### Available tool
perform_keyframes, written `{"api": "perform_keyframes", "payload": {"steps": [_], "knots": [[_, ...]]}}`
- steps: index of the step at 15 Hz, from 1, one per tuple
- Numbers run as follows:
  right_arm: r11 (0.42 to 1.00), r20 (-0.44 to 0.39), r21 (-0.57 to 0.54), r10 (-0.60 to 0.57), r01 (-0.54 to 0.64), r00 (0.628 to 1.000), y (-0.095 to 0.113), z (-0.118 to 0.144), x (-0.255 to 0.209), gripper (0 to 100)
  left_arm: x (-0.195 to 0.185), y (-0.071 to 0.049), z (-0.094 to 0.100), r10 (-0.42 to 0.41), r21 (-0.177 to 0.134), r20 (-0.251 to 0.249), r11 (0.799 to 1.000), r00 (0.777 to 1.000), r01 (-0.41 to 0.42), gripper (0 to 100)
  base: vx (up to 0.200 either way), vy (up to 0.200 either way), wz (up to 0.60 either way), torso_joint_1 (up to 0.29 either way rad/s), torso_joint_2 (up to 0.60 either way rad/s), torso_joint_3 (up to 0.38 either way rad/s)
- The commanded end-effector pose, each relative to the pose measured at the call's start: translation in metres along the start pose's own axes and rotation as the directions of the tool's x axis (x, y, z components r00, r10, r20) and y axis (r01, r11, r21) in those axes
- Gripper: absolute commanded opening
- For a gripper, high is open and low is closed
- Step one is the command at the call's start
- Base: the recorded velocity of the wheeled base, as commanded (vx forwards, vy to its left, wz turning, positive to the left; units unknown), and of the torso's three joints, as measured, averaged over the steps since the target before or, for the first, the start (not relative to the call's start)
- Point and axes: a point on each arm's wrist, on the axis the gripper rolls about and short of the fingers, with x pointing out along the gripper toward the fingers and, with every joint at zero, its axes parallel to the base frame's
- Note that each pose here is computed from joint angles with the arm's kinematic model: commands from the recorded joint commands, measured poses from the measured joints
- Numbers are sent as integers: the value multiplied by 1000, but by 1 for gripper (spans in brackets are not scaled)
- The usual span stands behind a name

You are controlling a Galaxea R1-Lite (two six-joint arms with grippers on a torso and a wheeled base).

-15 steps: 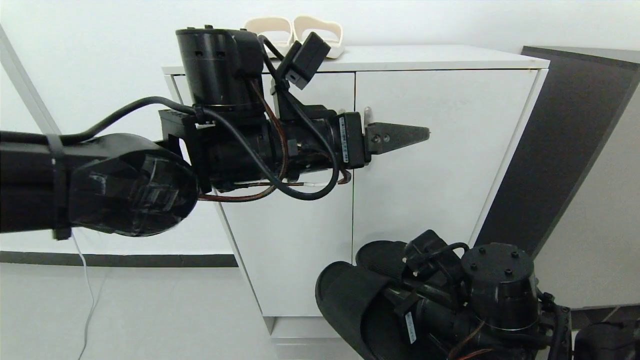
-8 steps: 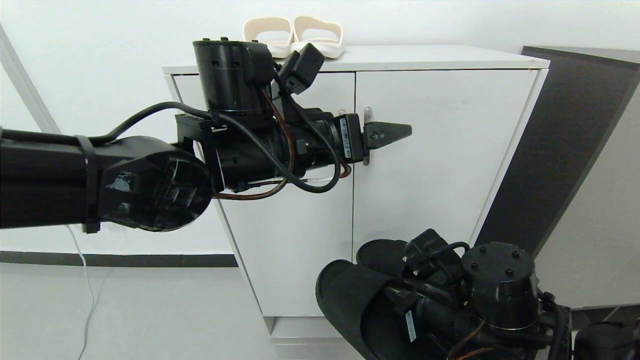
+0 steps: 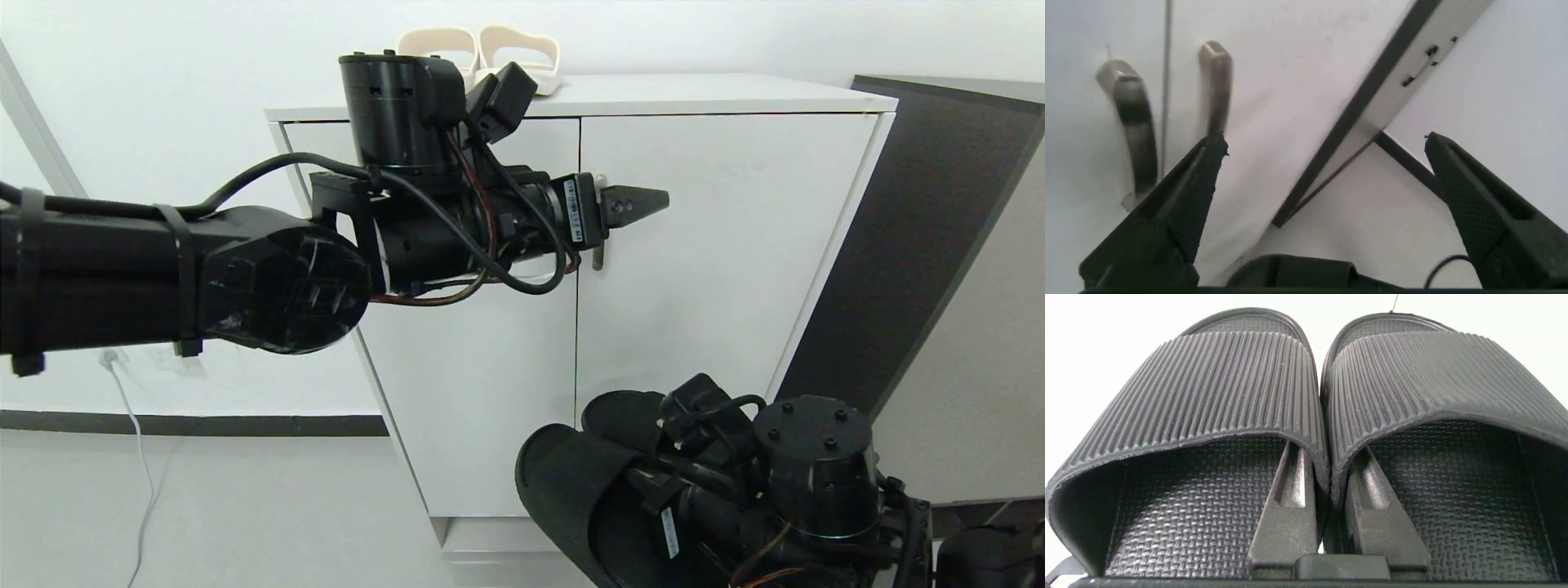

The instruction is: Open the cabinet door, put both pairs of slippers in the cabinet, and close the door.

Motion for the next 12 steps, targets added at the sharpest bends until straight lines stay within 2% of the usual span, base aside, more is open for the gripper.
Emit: {"api": "perform_keyframes", "payload": {"steps": [1,3,6,12], "knots": [[1000,-1,0,0,0,1000,0,0,0,0,10,5,-1,33,13,-4,999,999,-33,100,0,0,0,0,0,0],[1000,-1,0,0,0,1000,0,0,0,0,18,8,-3,67,24,-8,998,998,-66,100,0,0,0,0,0,0],[1000,-1,0,0,0,1000,0,0,0,0,23,14,-4,84,20,-19,996,996,-83,100,0,0,0,0,0,0],[1000,-21,-5,-3,3,1000,0,-5,4,0,38,18,1,85,12,-53,996,995,-85,100,0,0,0,0,0,0]]}}
